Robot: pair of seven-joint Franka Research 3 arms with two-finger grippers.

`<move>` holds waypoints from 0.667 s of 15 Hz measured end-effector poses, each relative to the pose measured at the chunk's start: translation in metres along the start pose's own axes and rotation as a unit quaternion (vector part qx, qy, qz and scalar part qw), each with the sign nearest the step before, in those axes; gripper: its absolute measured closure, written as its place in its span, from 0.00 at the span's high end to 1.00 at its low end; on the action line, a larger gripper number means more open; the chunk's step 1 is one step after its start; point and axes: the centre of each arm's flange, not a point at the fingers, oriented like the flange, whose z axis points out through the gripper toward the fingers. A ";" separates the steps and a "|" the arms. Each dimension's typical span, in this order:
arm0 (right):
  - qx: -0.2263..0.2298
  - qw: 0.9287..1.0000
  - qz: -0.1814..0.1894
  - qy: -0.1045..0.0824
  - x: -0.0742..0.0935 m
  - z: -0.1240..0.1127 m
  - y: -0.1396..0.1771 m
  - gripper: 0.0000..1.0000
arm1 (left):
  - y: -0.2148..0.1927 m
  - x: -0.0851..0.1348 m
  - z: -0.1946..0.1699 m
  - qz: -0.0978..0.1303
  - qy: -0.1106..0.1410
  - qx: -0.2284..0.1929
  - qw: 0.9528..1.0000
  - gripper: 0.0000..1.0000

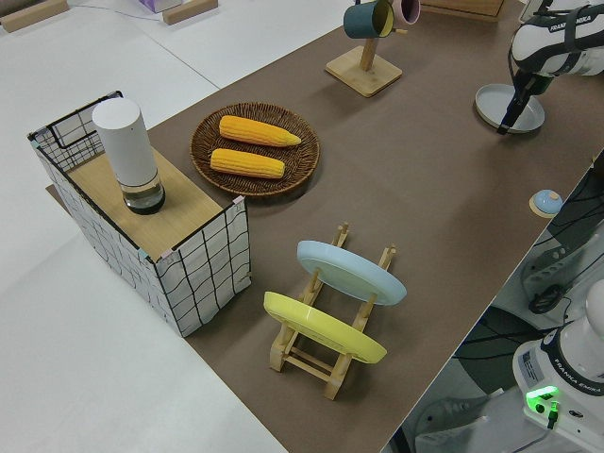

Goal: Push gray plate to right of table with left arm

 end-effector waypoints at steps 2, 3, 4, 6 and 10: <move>0.000 1.000 0.000 0.000 0.000 0.000 0.000 0.99 | -0.019 0.016 -0.020 0.004 -0.009 -0.003 1.000 1.00; 0.000 1.000 0.000 0.000 0.000 0.000 0.000 0.99 | -0.030 0.024 -0.030 0.004 -0.012 -0.003 1.000 1.00; 0.000 1.000 0.000 0.000 0.000 0.000 0.000 0.99 | -0.040 0.031 -0.039 0.003 -0.014 -0.001 1.000 1.00; 0.000 1.000 0.000 0.000 0.000 0.000 0.000 0.99 | -0.060 0.044 -0.055 0.001 -0.015 0.001 1.000 1.00; 0.000 1.000 0.000 0.000 0.000 0.000 0.000 0.99 | -0.093 0.068 -0.075 0.013 -0.015 0.002 1.000 1.00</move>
